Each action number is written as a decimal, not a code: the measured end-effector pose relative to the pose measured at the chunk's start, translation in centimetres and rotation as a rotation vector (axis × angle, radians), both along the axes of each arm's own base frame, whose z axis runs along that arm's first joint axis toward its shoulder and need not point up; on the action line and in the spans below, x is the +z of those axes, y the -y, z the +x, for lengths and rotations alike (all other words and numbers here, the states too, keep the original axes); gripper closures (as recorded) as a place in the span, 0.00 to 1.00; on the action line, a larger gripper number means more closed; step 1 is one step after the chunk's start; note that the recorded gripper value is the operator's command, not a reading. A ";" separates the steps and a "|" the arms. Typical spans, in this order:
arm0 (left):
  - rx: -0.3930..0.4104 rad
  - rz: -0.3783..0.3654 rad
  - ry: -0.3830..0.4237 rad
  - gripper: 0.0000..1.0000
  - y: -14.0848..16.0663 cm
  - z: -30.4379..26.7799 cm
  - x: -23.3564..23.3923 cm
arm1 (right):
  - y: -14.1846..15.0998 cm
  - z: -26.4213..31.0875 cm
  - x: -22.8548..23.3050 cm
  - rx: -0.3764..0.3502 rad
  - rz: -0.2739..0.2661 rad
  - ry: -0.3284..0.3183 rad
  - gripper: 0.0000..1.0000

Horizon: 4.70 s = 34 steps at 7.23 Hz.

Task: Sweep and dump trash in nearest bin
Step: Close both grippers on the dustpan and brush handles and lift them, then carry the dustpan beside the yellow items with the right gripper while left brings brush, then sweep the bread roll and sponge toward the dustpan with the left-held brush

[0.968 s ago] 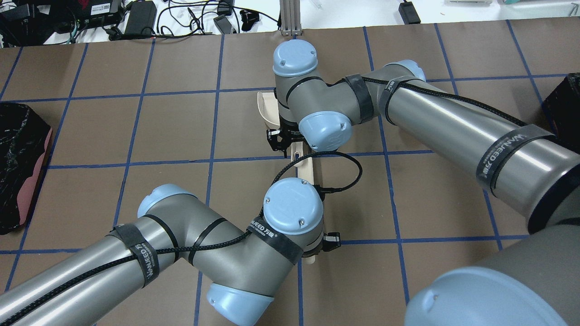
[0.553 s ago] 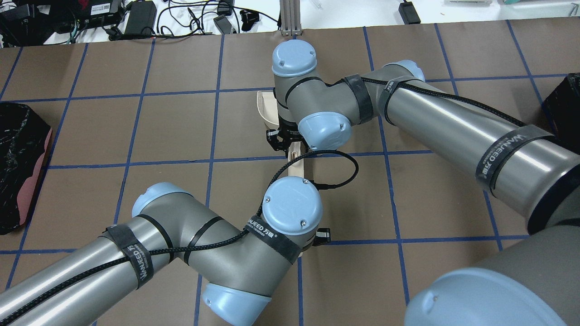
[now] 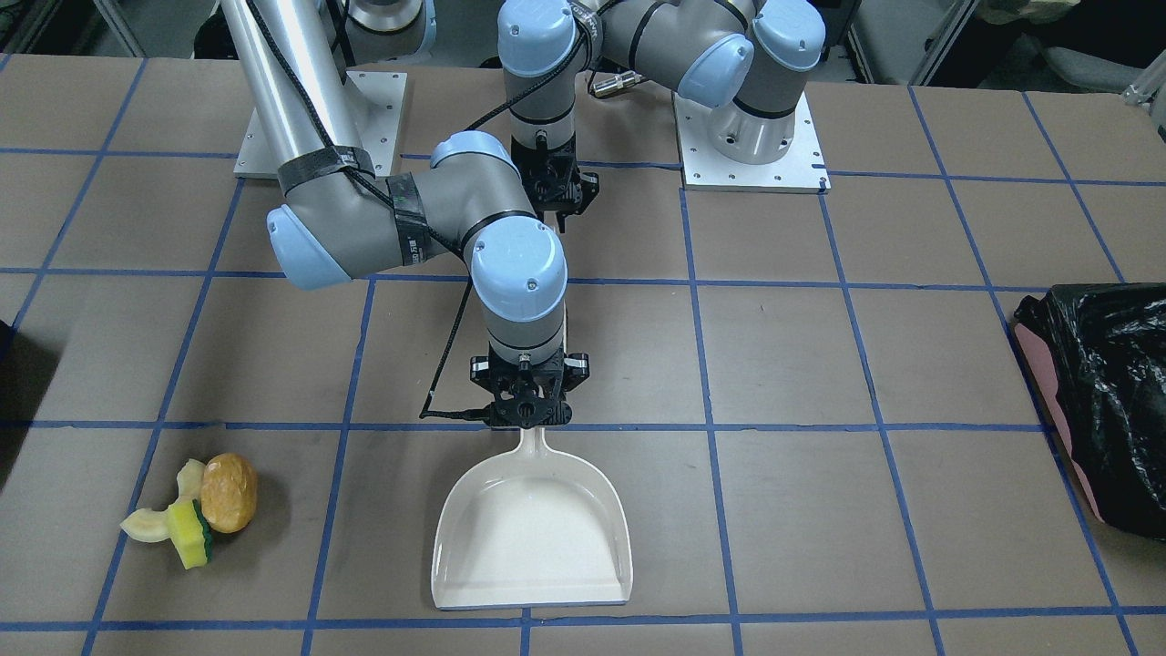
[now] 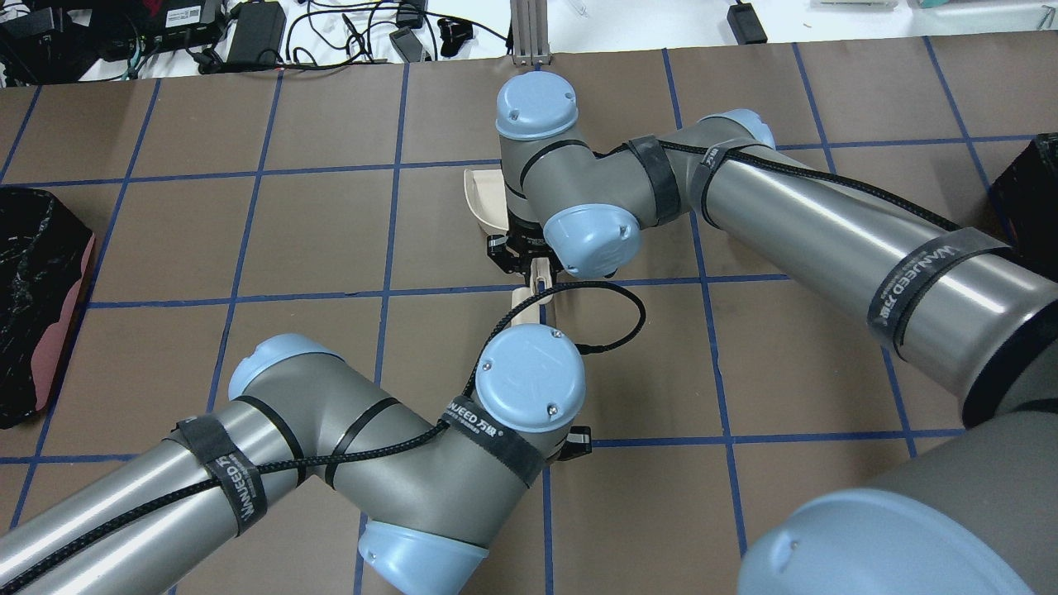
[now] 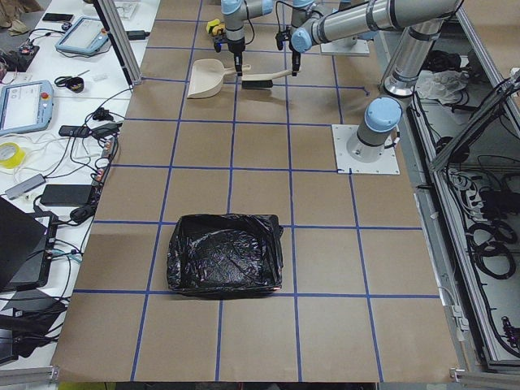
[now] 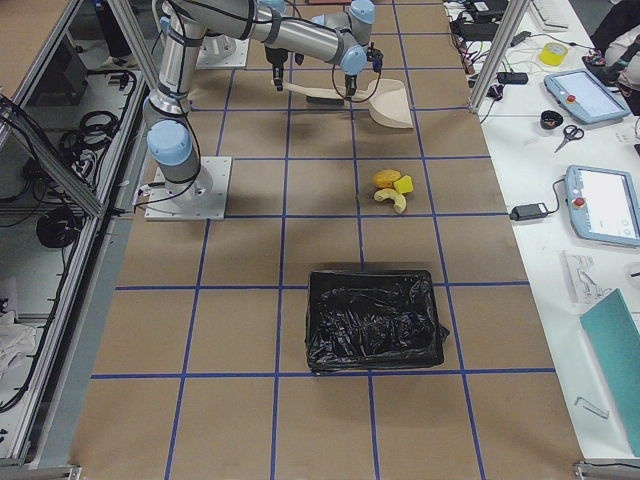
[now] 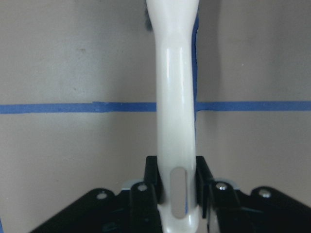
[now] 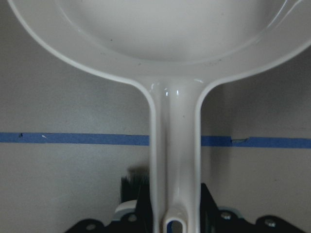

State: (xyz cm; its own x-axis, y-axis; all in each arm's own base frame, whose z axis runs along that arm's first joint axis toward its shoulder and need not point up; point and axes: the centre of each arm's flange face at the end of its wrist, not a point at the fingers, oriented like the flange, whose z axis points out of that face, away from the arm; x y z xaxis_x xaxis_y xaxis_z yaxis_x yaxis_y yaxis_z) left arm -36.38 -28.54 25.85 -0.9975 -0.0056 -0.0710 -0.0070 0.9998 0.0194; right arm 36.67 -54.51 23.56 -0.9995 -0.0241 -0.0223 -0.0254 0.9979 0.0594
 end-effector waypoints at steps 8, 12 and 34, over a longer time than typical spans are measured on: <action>0.145 -0.006 0.040 1.00 6.4 6.8 3.7 | 2.0 -10.8 11.1 -0.024 -0.066 -0.003 1.00; 0.209 -0.063 0.008 1.00 15.8 8.3 9.2 | 3.6 -28.2 14.9 0.288 -0.016 -0.007 1.00; 0.045 -0.053 -0.307 1.00 25.8 -23.0 0.2 | 5.1 -63.3 8.0 1.298 0.213 -0.248 1.00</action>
